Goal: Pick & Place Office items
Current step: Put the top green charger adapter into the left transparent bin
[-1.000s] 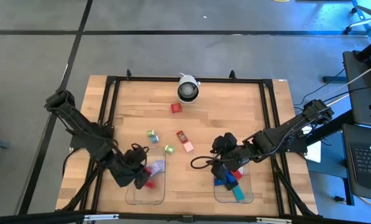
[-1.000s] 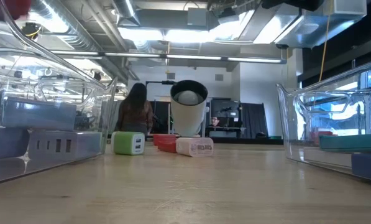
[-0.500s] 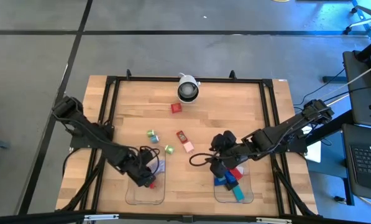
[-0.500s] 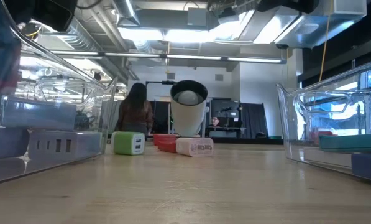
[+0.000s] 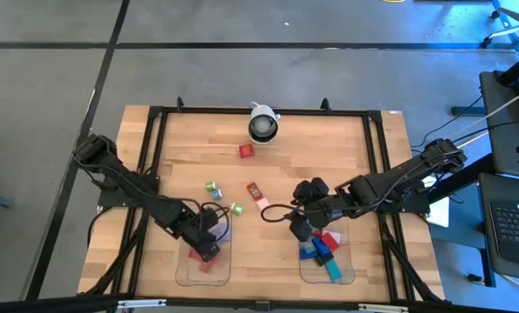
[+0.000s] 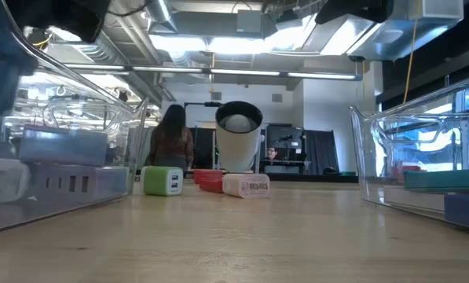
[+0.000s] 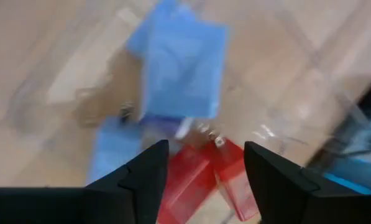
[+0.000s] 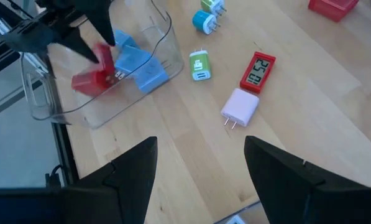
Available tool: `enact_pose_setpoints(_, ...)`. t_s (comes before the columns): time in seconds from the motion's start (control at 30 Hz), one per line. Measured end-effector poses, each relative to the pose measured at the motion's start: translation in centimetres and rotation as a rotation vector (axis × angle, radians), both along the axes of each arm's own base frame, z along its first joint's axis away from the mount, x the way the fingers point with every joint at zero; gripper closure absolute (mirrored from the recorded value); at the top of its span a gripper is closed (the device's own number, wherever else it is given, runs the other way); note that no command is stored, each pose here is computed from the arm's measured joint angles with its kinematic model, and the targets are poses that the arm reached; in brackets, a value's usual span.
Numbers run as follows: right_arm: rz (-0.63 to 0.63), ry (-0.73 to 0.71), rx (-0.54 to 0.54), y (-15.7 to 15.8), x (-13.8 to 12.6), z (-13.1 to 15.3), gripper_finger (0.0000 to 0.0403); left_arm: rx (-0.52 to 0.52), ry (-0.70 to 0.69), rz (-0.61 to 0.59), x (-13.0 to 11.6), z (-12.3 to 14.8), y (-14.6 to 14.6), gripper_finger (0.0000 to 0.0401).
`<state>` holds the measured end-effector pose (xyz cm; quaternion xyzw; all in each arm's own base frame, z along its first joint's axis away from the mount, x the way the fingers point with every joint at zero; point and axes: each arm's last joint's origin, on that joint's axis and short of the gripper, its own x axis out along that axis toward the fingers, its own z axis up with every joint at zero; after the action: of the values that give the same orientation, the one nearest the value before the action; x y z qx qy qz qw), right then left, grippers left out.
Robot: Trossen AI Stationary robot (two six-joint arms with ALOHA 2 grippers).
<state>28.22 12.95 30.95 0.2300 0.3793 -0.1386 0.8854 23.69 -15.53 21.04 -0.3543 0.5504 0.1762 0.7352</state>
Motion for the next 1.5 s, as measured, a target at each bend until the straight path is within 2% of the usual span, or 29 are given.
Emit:
enact_pose_setpoints(0.2,-0.016,0.0,-0.002,-0.5,0.2,0.0,0.0158,-0.123,-0.16,-0.126,1.4,2.3,1.5,0.0184)
enact_pose_setpoints(0.3,-0.028,0.0,-0.003,-0.9,0.4,0.0,0.0158,-0.127,-0.275,-0.133,1.7,4.1,3.0,0.0186)
enact_pose_setpoints(0.4,-0.04,0.0,-0.004,-1.2,0.5,0.0,0.0158,-0.054,-0.363,-0.126,1.4,5.8,5.0,0.0187)
enact_pose_setpoints(0.57,-0.056,0.001,-0.006,-1.8,0.8,0.0,0.0158,0.174,-0.418,-0.067,0.4,7.5,8.9,0.0187)
enact_pose_setpoints(0.67,-0.06,0.002,-0.012,-2.1,0.9,0.0,0.0158,0.316,-0.377,-0.048,-0.1,7.6,10.8,0.0186)
enact_pose_setpoints(0.73,-0.064,0.002,-0.013,-2.3,0.9,0.0,0.0158,0.347,-0.295,-0.062,-0.5,7.2,12.0,0.0182)
enact_pose_setpoints(0.9,-0.079,0.002,-0.014,-2.7,1.1,0.0,0.0158,0.35,-0.049,-0.09,-0.8,5.2,14.9,0.0168)
enact_pose_setpoints(1.07,-0.1,0.0,-0.006,-3.0,1.2,0.0,0.0158,0.295,0.074,-0.09,-0.2,2.6,17.2,0.0157)
enact_pose_setpoints(1.27,-0.099,0.001,-0.005,-3.0,1.2,0.0,0.0158,0.238,0.166,-0.135,0.6,0.1,18.4,0.0154)
enact_pose_setpoints(1.5,-0.025,0.012,-0.073,-3.0,1.2,0.0,0.0158,0.218,0.216,-0.159,1.7,-1.8,18.5,0.0153)
